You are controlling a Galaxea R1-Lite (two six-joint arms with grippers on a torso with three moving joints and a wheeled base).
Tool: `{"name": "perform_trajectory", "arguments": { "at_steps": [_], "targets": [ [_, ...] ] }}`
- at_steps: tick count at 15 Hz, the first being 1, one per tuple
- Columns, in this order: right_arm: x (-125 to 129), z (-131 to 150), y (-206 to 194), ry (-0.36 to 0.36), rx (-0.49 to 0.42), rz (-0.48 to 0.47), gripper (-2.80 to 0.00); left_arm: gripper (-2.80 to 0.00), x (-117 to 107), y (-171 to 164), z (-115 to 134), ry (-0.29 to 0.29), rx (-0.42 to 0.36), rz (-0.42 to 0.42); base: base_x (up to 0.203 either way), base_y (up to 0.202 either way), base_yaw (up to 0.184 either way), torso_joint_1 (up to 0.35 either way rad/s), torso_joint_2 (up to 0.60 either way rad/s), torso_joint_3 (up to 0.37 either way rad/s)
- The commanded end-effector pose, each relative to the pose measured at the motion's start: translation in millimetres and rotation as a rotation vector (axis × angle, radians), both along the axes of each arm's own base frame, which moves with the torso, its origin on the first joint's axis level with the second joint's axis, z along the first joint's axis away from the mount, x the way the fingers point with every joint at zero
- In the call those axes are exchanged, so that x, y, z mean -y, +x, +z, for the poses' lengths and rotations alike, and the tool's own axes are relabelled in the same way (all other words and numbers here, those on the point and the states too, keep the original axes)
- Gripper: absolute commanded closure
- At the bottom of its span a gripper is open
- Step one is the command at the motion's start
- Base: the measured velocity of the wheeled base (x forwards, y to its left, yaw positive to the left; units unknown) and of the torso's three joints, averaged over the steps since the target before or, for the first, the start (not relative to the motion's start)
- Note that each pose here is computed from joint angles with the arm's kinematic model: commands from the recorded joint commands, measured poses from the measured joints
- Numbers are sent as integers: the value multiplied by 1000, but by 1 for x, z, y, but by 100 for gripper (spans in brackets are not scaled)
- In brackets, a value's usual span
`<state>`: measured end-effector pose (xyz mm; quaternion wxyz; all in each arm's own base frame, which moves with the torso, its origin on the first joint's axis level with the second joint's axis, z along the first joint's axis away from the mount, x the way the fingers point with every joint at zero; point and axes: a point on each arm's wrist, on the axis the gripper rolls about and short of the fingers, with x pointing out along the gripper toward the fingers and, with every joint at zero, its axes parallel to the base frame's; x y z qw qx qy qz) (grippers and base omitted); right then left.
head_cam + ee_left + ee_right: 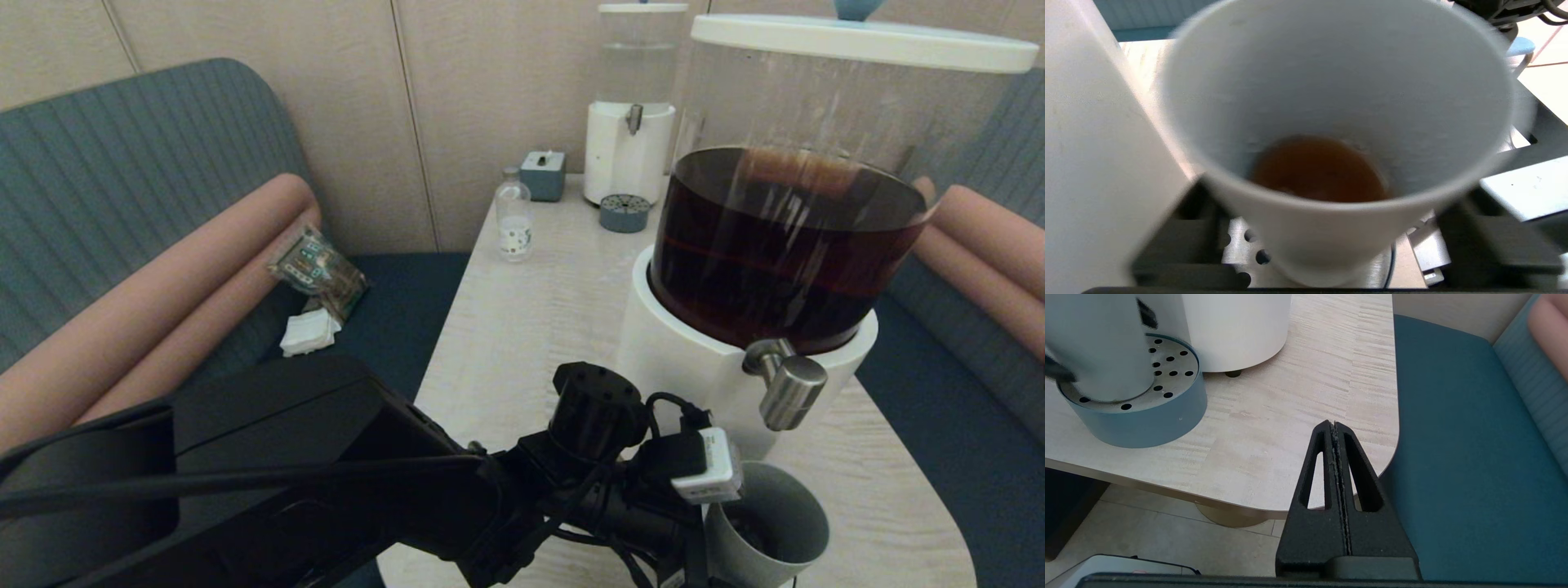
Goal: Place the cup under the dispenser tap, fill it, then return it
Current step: Place the cup next to the water dispenser
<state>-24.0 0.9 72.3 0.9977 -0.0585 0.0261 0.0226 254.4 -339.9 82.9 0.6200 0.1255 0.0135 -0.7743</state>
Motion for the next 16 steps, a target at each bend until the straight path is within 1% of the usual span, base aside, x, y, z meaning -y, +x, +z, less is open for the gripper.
{"name": "perform_trajectory", "arguments": {
  "at_steps": [1, 6, 8, 11, 16],
  "targets": [
    [0, 0, 0, -1, 4, 1, 0, 0, 2, 0, -1, -2, -5, -3, 0, 0, 0, 0, 0, 0],
    [0, 0, 0, -1, 6, 2, 0, 0, 2, -4, 1, 0, -13, -9, 0, 0, 0, 0, 0, 0],
    [0, 0, 0, -1, 6, 2, 0, 0, 0, -8, 7, -7, -7, -13, 0, 0, 0, 0, 0, 0],
    [0, 0, 0, -1, 5, 2, 0, 0, -12, -19, 22, -9, -13, 4, 0, 0, 0, 0, 0, 0],
    [0, 0, 0, -1, 4, 1, 0, 0, -37, -37, 39, -10, -19, 31, 0, 0, 0, 0, 0, 0]
  ]
}}
